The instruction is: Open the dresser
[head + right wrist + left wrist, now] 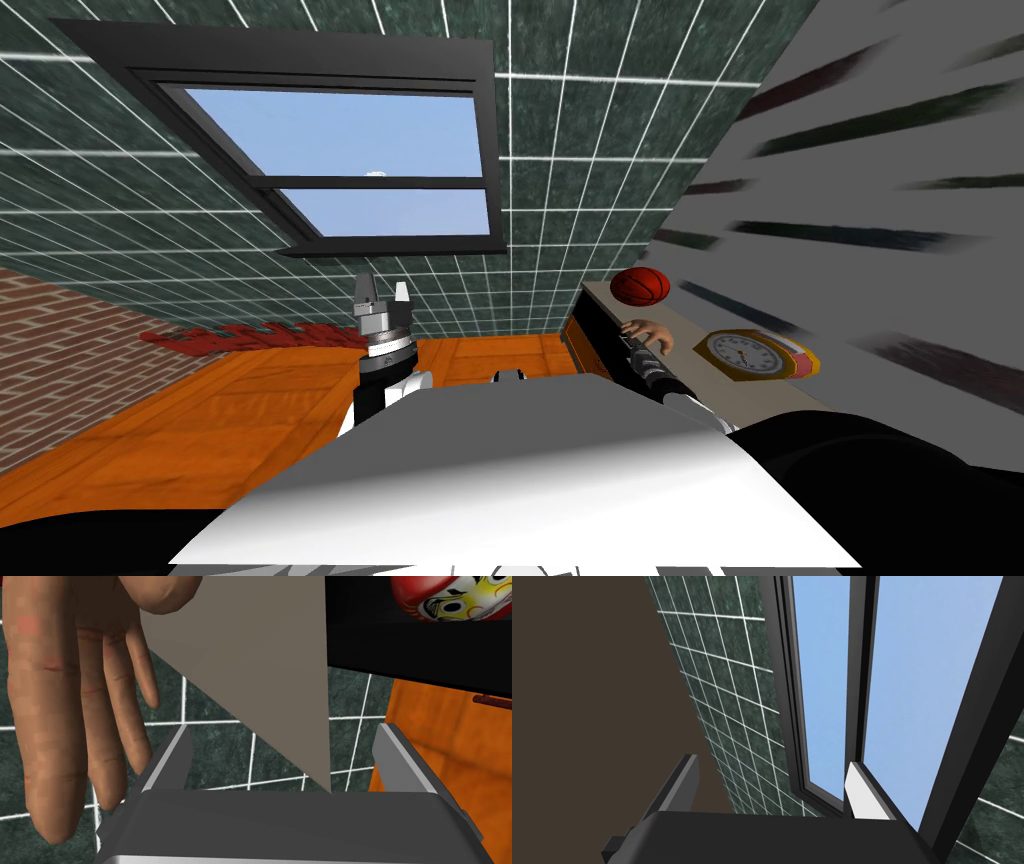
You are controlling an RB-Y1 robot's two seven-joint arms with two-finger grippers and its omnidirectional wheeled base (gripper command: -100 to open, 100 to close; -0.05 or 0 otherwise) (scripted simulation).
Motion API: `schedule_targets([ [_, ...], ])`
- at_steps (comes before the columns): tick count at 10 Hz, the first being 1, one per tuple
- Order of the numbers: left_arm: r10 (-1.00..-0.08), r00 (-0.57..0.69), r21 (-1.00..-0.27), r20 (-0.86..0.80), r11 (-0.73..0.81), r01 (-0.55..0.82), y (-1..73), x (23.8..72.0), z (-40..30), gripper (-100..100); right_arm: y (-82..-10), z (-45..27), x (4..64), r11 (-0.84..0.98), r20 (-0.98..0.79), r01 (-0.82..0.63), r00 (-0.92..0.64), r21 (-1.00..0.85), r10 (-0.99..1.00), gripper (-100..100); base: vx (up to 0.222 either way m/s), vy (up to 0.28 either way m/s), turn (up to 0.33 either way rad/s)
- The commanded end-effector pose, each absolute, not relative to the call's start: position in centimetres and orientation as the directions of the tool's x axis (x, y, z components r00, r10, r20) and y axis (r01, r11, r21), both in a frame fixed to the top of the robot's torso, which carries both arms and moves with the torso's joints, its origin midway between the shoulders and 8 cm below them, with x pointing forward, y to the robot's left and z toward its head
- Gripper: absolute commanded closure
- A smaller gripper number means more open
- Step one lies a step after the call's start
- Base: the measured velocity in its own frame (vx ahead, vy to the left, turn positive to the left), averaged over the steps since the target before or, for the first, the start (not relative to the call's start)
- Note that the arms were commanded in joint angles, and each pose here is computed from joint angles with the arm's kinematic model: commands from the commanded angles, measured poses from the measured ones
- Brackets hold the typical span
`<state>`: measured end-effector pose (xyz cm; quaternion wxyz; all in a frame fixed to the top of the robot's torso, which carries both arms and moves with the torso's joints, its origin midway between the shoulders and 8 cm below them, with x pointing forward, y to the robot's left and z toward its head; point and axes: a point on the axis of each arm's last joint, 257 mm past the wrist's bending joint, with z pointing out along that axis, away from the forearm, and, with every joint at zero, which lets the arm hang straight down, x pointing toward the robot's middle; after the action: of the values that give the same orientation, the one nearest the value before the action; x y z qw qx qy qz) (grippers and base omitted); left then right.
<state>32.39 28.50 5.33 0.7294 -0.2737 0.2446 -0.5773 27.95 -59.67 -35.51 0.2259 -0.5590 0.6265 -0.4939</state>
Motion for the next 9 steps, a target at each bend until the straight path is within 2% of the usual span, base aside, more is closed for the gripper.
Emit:
schedule_targets([
  [1, -0.976, 0.214, -0.682, -0.041, 0.184, 0.708, 28.50, 32.39, 5.33, 0, -59.65, -35.55, 27.92, -0.113, 0.270, -0.477, -0.274, -0.871, -0.923, 100, 0.005, -0.008, -0.003],
  [9, -0.976, 0.214, -0.682, -0.040, 0.183, 0.708, 28.49, 32.39, 5.33, 0, -58.80, -35.51, 28.51, -0.112, 0.260, -0.475, -0.260, -0.873, -0.930, 100, 0.002, 0.155, -0.016],
])
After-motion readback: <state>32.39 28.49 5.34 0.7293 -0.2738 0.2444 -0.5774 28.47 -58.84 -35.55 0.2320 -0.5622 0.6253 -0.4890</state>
